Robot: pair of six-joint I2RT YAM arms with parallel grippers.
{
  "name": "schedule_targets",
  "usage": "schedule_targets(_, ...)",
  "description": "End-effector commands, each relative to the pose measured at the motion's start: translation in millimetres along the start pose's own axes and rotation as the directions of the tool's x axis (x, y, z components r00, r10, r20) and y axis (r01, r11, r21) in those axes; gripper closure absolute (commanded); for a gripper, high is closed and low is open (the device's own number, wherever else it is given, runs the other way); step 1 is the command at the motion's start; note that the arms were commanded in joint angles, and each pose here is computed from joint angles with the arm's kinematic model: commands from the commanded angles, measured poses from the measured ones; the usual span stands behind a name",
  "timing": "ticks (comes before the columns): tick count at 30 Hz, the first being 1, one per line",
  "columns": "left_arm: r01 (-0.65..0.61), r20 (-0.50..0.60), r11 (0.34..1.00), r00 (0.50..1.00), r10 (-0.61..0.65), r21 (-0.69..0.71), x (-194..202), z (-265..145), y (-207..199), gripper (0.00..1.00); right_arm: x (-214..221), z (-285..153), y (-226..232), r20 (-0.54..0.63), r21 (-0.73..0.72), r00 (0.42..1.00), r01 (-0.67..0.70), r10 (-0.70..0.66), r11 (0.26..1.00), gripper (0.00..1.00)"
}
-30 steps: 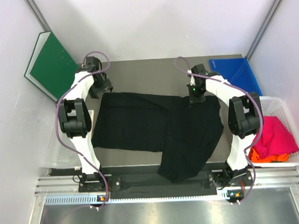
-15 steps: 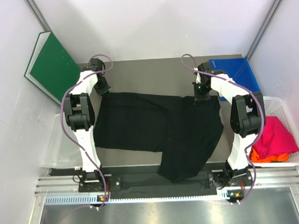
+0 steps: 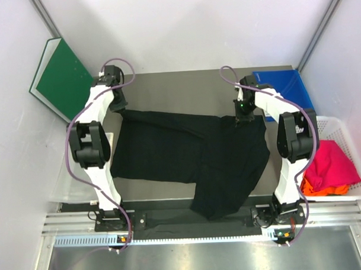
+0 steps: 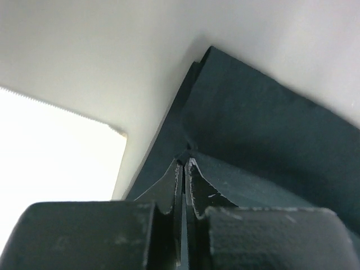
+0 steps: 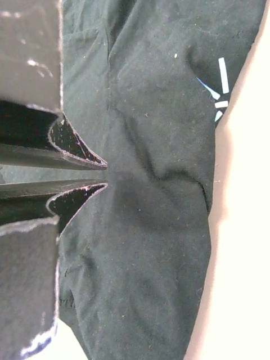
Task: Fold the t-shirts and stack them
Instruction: Fold the flattened tshirt in 1/3 of the way
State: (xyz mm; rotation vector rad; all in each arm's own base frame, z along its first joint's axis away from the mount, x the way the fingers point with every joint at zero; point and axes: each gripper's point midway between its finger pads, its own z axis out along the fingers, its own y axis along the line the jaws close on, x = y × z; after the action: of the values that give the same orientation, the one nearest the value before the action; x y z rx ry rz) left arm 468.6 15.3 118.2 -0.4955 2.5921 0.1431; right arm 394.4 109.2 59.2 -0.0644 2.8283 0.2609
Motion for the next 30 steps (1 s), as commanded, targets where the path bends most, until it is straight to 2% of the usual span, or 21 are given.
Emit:
schedule_targets(1,-0.036,-0.036,0.993,0.999,0.032,-0.112,33.4,-22.7,27.0,0.93,-15.7,-6.1,0.5,0.03,-0.011,0.999,0.012,-0.012,1.0,0.87)
schedule_targets(2,-0.034,-0.057,0.992,0.998,0.027,-0.12,43.0,-21.2,29.9,0.86,-14.5,-5.0,-0.2,0.023,-0.011,1.0,0.01,-0.009,1.0,0.87)
schedule_targets(3,-0.04,-0.105,0.99,0.994,0.026,-0.137,62.3,-19.4,35.5,0.56,-15.8,-5.9,-0.2,0.026,-0.01,1.0,0.01,-0.01,1.0,0.86)
schedule_targets(4,-0.033,-0.124,0.987,0.992,0.013,-0.157,70.2,-19.3,39.8,0.31,-16.3,-6.0,-0.3,0.026,-0.008,1.0,0.01,-0.01,1.0,0.85)
schedule_targets(5,-0.025,-0.124,0.98,0.992,0.0,-0.198,74.4,-20.6,47.7,0.12,-16.7,-6.9,-1.9,0.027,-0.002,1.0,0.008,-0.008,1.0,0.85)
schedule_targets(6,-0.005,-0.117,0.978,0.993,-0.02,-0.209,77.5,-24.5,51.1,0.01,-17.5,-9.2,-2.5,0.029,0.0,1.0,0.009,-0.009,1.0,0.83)
schedule_targets(10,0.041,-0.016,0.987,0.999,-0.044,-0.154,57.6,-32.4,42.1,0.01,-26.7,-20.7,-13.6,0.081,0.053,0.997,-0.019,0.014,0.998,0.81)
schedule_targets(14,0.053,0.019,0.996,0.998,-0.052,-0.069,27.7,-27.2,17.9,0.01,-45.1,-42.8,-37.8,0.177,0.105,0.981,-0.101,0.081,0.989,0.79)
schedule_targets(19,0.035,-0.026,0.999,0.999,-0.035,-0.015,13.0,11.9,-7.8,0.01,-47.7,-56.0,-81.5,0.219,0.197,0.962,-0.207,0.163,0.958,0.76)
schedule_targets(20,0.03,-0.03,1.0,0.999,-0.031,-0.005,7.5,22.5,-14.1,0.01,-46.2,-57.9,-93.9,0.222,0.205,0.957,-0.234,0.187,0.951,0.74)
schedule_targets(21,0.028,-0.037,0.999,0.999,-0.028,0.016,5.3,26.5,-20.6,0.01,-46.4,-59.7,-98.6,0.228,0.205,0.953,-0.246,0.199,0.947,0.64)
schedule_targets(22,0.024,-0.049,1.0,0.999,-0.023,0.02,5.0,33.1,-23.0,0.01,-45.3,-60.5,-100.8,0.227,0.208,0.953,-0.25,0.201,0.946,0.61)
schedule_targets(23,0.021,-0.059,1.0,0.998,-0.02,0.022,1.6,41.6,-27.9,0.01,-42.9,-62.9,-119.1,0.235,0.217,0.942,-0.293,0.241,0.931,0.5)
schedule_targets(28,0.027,-0.088,0.998,0.996,-0.021,0.065,-1.4,59.1,-42.2,0.01,-42.8,-59.2,-126.2,0.228,0.185,0.935,-0.314,0.27,0.931,0.39)
schedule_targets(30,0.032,-0.094,0.997,0.995,-0.025,0.074,-0.3,65.1,-45.4,0.01,-41.3,-54.2,-124.4,0.215,0.167,0.938,-0.31,0.273,0.936,0.39)
